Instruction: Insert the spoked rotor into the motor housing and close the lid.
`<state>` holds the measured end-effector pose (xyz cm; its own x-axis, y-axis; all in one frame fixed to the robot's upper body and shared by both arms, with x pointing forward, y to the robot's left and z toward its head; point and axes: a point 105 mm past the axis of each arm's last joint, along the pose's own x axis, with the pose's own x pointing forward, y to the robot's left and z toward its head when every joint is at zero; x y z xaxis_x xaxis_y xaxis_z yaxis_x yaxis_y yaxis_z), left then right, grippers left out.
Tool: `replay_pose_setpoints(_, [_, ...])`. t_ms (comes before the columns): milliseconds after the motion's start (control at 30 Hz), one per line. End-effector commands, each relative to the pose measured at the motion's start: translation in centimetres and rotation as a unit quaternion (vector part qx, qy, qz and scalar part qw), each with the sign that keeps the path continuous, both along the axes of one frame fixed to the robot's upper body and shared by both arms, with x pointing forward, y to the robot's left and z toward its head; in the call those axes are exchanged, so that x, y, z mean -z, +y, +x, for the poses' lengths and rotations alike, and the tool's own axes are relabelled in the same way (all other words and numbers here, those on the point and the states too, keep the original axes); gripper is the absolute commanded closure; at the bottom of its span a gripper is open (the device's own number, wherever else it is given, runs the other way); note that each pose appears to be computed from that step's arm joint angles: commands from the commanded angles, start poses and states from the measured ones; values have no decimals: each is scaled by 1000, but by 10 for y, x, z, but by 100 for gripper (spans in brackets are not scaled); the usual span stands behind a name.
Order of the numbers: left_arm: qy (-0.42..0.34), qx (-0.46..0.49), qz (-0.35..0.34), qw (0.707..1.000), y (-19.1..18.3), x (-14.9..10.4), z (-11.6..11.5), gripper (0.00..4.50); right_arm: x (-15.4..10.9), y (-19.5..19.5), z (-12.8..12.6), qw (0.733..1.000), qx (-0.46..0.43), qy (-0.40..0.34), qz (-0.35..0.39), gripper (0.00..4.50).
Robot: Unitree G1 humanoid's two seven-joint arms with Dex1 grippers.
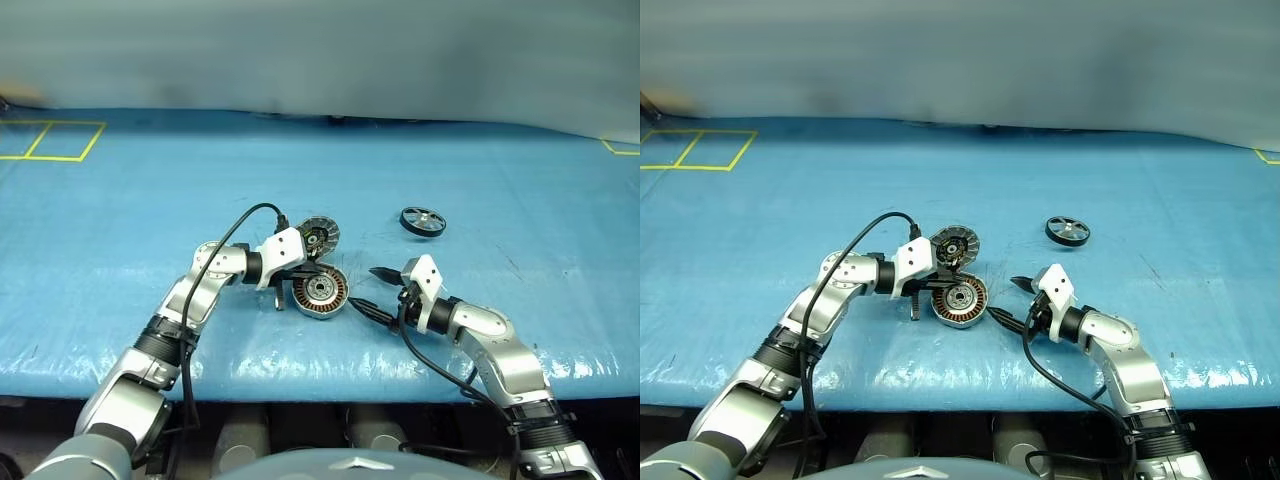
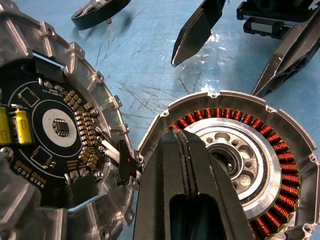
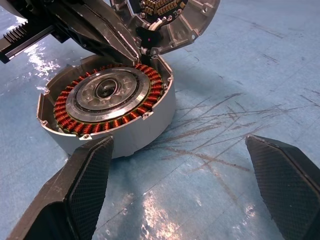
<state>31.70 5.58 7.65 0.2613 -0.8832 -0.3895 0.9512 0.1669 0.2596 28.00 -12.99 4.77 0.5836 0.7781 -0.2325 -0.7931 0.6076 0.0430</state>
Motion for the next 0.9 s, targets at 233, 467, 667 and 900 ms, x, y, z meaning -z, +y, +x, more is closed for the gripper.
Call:
replay_pose_setpoints(233, [9,29,-17,999,-12,0,-8,449,-6,-1,1,1000,0,-15,6,7])
replay_pose_setpoints(467, [39,28,42,998,-6,31,-16,449,-6,-1,0,1000,2,-13,6,7])
replay_pose_setpoints(667, [55,17,62,996,1,47,-23,449,-5,-2,0,1000,3,-13,5,7])
replay_pose_setpoints(900, [73,-14,75,994,12,60,-27,449,-4,-2,0,1000,3,-12,3,7])
